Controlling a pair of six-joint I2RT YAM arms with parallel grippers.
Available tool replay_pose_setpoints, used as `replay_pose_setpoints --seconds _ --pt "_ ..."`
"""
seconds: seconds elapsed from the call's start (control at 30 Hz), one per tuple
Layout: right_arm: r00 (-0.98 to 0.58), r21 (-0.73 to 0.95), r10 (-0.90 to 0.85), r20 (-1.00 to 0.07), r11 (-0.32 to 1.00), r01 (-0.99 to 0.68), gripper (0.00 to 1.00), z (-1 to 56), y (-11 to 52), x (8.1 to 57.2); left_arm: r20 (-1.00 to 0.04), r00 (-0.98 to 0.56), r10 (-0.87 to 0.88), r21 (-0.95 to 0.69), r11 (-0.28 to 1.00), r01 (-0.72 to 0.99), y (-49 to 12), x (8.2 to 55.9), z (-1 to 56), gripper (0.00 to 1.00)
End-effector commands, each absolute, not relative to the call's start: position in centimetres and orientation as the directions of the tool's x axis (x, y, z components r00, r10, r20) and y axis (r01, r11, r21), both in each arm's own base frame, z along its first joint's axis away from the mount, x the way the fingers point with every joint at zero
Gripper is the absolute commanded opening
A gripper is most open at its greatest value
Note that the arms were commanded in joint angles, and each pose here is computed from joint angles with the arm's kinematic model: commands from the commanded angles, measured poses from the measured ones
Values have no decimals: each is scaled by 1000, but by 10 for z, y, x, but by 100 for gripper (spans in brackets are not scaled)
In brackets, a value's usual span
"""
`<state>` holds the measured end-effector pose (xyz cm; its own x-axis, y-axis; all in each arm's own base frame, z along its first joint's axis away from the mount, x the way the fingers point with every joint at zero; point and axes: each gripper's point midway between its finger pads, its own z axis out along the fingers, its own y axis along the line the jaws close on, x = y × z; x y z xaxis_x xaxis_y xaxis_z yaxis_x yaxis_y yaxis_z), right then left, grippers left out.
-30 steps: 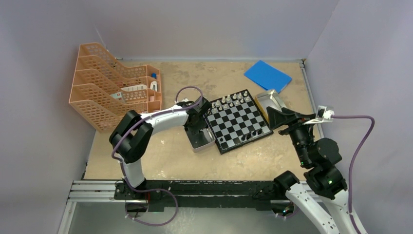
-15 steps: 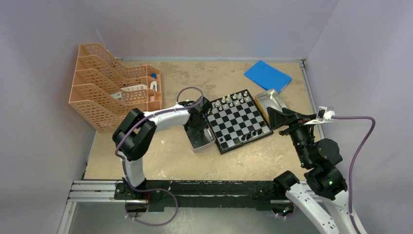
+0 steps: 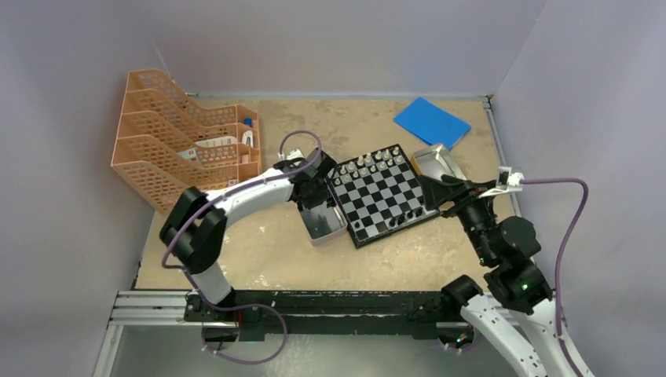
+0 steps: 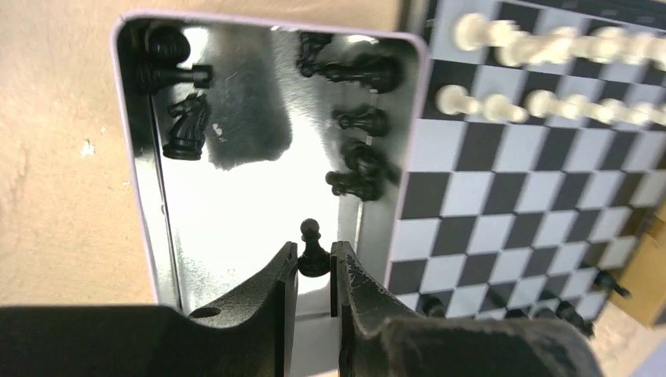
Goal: Set up the chess pieces on the board
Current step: Pick up the chess piece from the storage box, then place the chess piece on the chessboard.
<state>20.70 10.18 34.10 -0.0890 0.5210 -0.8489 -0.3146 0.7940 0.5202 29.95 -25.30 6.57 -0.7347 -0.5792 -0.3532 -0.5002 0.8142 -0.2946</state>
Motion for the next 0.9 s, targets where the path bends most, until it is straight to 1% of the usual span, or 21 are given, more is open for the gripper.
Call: replay_pose_setpoints --seconds 0.0,0.1,0.2,0.27,0.37,0.47,0.57,0.67,0.8,0.87 --pt "-152 541 527 -836 746 -388 78 340 125 210 -526 -704 -477 -401 869 -289 -249 318 124 10" --pt "-208 545 506 -837 730 -412 78 330 139 215 -641 -664 -385 -475 878 -51 -259 322 161 9" --pt "-271 554 484 -832 713 -429 78 318 155 223 -781 -570 -255 -477 833 281 -275 314 203 7" --pt "-320 557 455 -831 694 -456 77 311 170 228 -866 -462 -191 -419 782 462 -282 305 230 5" --pt "-398 564 404 -824 656 -502 76 302 194 236 -942 -328 -75 -283 703 652 -288 288 249 3" --pt "-463 578 351 -814 578 -577 71 300 218 233 -973 -226 42 -159 589 792 -297 267 250 2" --pt "-510 590 302 -805 494 -639 61 302 237 228 -982 -156 106 -87 481 873 -304 251 246 1" --pt "-526 585 263 -809 453 -672 55 305 248 227 -985 -60 164 -6 311 950 -314 228 241 1" --pt "-540 582 230 -810 435 -687 52 302 255 231 -979 -2 206 46 228 973 -319 223 228 0" --pt "-571 604 221 -791 433 -669 47 293 258 233 -974 17 226 60 187 981 -321 219 220 0"
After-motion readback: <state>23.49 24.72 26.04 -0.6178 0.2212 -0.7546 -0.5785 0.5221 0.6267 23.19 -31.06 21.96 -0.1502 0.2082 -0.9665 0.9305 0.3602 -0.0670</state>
